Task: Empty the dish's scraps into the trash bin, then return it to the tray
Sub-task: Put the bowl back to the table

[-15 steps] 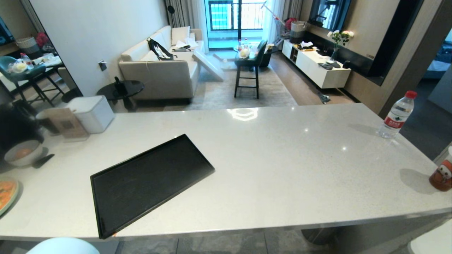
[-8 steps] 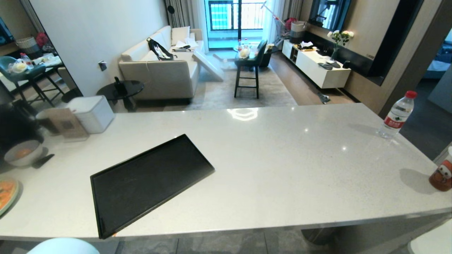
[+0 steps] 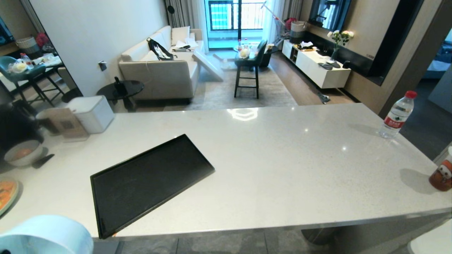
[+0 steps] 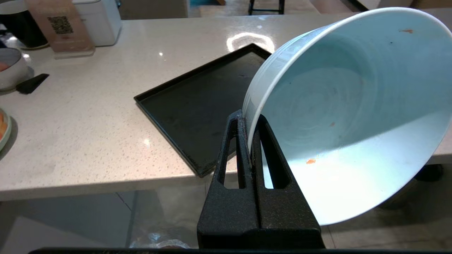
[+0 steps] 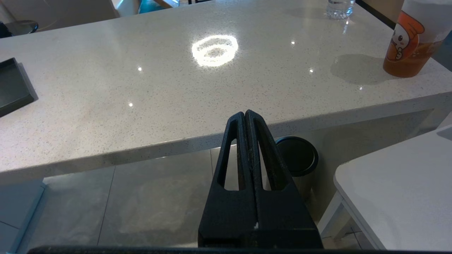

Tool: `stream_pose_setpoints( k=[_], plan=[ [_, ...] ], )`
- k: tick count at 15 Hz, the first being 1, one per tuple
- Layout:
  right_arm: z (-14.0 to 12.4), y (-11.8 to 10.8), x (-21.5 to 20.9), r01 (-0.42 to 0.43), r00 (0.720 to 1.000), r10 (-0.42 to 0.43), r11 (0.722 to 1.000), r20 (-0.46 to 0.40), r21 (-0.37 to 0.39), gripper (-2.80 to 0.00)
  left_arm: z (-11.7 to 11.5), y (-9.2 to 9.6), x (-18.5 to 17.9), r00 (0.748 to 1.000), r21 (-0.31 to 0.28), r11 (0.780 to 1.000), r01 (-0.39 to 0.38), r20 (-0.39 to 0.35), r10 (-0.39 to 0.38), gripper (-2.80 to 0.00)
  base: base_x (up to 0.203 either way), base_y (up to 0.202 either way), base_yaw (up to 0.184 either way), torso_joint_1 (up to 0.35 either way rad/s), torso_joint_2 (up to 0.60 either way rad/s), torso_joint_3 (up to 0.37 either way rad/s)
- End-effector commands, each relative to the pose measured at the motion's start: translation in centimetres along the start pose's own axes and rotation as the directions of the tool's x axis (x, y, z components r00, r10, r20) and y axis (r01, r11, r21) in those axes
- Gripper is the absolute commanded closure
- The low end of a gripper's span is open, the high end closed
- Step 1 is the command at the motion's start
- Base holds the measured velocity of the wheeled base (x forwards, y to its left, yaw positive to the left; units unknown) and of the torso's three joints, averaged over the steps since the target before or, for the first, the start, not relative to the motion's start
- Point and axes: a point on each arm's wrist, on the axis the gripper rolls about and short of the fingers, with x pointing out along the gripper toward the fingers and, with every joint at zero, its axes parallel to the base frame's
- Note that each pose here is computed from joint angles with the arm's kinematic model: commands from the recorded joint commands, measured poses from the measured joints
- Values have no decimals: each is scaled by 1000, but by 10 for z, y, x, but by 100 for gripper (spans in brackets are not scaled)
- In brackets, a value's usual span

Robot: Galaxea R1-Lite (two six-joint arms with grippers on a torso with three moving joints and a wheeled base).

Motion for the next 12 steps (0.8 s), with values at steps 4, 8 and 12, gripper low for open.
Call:
stream_pose_setpoints(
  k=[4, 8, 12],
  plan=[
    [0, 0, 0, 0, 1000, 0, 1000, 0, 1, 0, 51, -1, 55, 981, -10, 1000, 22, -194, -23, 0, 0, 0, 0, 0, 0, 0],
    [0, 0, 0, 0, 1000, 0, 1000, 0, 1, 0, 72, 6, 98, 954, -79, 992, -101, -292, 74, 0, 0, 0, 0, 0, 0, 0],
    [0, 0, 0, 0, 1000, 0, 1000, 0, 1, 0, 80, 24, 149, 908, -97, 971, -220, -385, 167, 0, 0, 0, 0, 0, 0, 0]
  ],
)
